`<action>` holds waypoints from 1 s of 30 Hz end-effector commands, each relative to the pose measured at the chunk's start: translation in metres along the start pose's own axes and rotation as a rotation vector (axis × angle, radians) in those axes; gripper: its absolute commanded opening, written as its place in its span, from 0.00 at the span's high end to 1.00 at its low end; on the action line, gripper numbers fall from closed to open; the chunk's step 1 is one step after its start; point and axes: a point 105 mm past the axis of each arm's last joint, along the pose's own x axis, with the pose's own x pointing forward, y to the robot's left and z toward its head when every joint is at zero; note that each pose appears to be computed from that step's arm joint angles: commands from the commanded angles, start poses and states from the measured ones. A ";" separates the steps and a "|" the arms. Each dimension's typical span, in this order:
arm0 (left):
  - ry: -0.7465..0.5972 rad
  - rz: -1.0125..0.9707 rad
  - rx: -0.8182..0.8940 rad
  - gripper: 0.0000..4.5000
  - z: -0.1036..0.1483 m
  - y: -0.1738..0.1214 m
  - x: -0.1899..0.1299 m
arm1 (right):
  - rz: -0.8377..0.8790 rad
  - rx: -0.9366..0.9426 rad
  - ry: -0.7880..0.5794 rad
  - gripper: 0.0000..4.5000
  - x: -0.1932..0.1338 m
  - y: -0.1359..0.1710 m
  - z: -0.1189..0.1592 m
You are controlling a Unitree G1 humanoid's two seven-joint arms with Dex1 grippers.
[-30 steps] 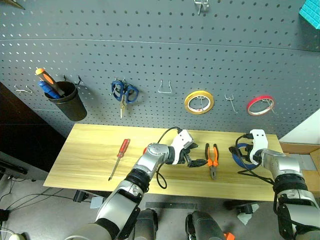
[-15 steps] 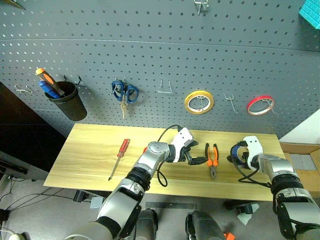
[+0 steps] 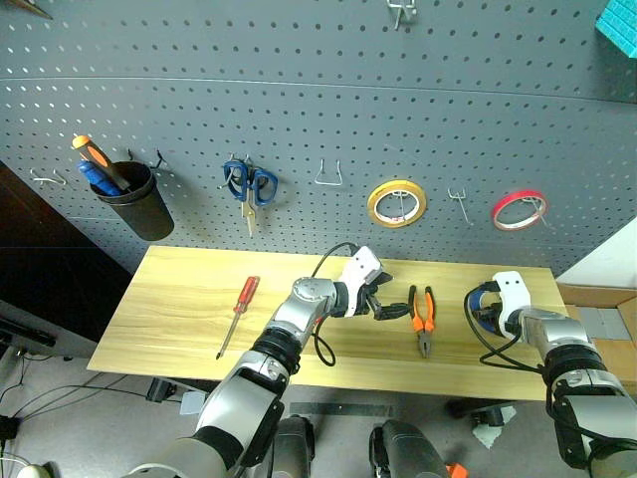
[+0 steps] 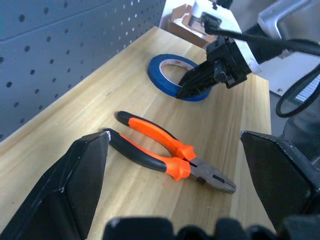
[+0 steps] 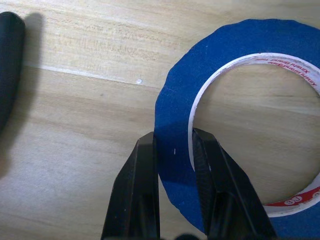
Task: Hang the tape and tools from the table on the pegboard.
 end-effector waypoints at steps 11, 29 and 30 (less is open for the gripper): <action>-0.226 -0.090 -0.077 0.00 0.051 -0.016 -0.071 | -0.107 -0.437 -0.527 0.91 -0.111 0.070 0.023; -0.352 0.026 -0.148 0.00 0.102 -0.009 -0.107 | -0.004 -0.927 -0.877 0.91 -0.108 0.118 0.067; -0.342 0.037 -0.139 0.00 0.101 -0.007 -0.106 | 0.020 -0.942 -0.869 0.91 -0.104 0.115 0.072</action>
